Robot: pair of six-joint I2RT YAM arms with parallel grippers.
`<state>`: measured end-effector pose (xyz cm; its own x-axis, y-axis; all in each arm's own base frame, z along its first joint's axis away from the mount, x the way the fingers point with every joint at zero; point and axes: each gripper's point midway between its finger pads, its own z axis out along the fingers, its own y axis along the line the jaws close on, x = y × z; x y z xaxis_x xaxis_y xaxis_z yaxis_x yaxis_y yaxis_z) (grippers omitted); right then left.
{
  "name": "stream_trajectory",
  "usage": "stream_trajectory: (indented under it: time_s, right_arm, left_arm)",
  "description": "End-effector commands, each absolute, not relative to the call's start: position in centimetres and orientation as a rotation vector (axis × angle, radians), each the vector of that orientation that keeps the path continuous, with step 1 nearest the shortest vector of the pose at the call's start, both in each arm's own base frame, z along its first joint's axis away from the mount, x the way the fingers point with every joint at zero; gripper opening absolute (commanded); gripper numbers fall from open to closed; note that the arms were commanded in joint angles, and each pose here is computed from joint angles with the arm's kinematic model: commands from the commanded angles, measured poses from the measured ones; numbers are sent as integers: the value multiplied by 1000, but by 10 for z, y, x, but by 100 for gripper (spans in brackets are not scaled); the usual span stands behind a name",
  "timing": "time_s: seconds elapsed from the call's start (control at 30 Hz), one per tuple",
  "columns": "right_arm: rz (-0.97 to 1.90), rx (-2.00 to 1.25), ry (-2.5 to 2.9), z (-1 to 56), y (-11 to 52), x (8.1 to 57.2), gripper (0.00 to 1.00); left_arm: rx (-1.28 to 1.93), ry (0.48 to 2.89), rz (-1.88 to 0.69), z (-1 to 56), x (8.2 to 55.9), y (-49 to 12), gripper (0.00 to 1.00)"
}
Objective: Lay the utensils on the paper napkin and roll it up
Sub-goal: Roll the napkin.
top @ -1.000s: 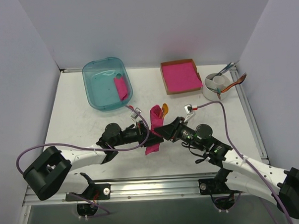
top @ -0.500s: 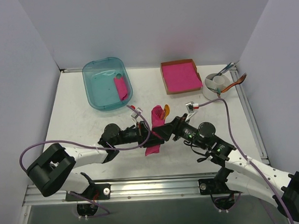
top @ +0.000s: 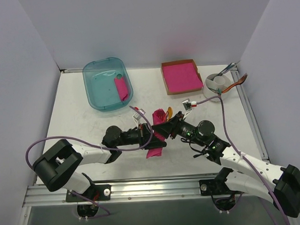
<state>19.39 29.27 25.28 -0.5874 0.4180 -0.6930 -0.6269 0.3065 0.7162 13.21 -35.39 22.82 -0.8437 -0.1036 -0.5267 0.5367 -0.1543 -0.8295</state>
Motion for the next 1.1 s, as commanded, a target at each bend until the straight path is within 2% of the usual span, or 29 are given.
stream_trajectory:
  time_s: [0.0, 0.33, 0.83, 0.93, 0.97, 1.07]
  right_arm:
    - [1505, -216, 1493, 292, 289, 189, 37]
    - [1384, -23, 1535, 281, 265, 208, 19]
    - [1267, 158, 1612, 259, 249, 228, 20]
    - [1256, 164, 1618, 257, 248, 229, 23]
    - [1258, 162, 1615, 259, 249, 229, 35]
    - [1272, 138, 1611, 261, 251, 226, 50]
  left_arm:
    - [584, 1465, -2112, 267, 121, -351, 2]
    - [590, 1480, -2063, 262, 124, -357, 3]
    - [558, 1660, -1832, 228, 144, -369, 7]
    - [570, 1662, -1828, 229, 142, -370, 7]
    - [569, 1664, -1831, 229, 142, -370, 7]
    - [576, 1652, -1865, 233, 139, -370, 7]
